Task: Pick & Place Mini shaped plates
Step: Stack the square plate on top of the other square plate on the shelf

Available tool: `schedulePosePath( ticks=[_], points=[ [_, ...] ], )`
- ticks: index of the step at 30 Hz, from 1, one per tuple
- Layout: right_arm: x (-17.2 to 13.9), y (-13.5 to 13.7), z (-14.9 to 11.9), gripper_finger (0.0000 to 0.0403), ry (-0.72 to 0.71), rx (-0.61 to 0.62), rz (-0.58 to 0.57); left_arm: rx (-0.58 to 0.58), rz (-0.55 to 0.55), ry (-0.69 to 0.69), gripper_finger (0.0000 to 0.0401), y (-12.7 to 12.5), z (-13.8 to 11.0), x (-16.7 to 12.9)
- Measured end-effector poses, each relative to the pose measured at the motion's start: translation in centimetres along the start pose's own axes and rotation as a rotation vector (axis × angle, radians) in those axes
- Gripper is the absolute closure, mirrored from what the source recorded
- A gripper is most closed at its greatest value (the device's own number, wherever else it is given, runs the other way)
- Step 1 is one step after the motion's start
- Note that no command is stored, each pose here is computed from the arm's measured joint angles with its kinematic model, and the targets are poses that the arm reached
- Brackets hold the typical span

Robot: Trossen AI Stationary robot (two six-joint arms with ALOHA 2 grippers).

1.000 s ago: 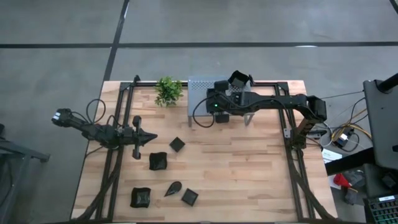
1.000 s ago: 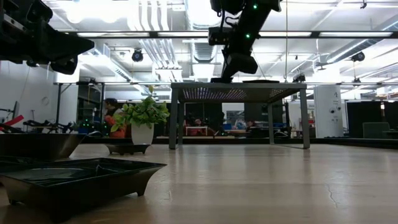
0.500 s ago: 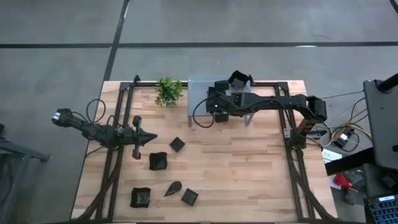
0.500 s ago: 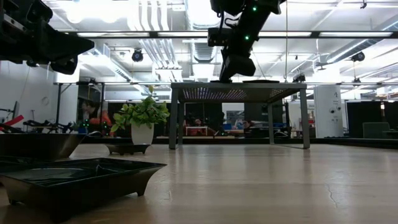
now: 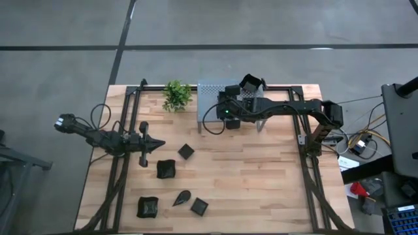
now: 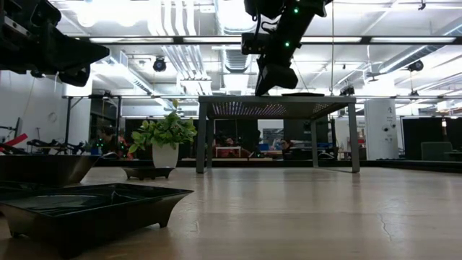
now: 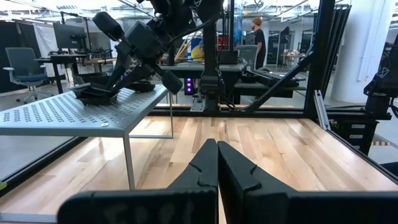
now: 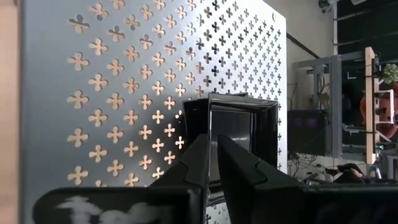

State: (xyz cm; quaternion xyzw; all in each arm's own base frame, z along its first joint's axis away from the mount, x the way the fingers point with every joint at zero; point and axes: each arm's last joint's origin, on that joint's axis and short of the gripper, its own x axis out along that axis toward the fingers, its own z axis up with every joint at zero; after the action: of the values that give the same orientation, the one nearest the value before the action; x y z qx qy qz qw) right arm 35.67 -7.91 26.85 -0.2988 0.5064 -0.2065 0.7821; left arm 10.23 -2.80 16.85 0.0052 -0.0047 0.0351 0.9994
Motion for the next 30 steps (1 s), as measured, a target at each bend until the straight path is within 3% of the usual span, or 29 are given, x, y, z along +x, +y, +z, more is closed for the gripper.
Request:
schedulePosePath(
  ticks=[4,18,22,30],
  points=[
    [0.0,0.0,0.0,0.0392,0.000,0.000,0.002,0.000,0.000,0.000,0.0401,0.0,0.0,0.0],
    [-0.7,1.0,0.6,0.0395,-0.021,-0.041,0.007,0.000,0.000,0.000,0.0401,0.0,0.0,0.0],
    [-0.8,0.7,0.5,0.0394,0.028,-0.042,-0.094,0.000,0.000,0.000,0.0401,0.0,0.0,0.0],
    [-0.2,-0.7,0.4,0.0395,0.017,-0.025,-0.140,0.000,0.000,0.000,0.0401,0.0,0.0,0.0]
  ],
)
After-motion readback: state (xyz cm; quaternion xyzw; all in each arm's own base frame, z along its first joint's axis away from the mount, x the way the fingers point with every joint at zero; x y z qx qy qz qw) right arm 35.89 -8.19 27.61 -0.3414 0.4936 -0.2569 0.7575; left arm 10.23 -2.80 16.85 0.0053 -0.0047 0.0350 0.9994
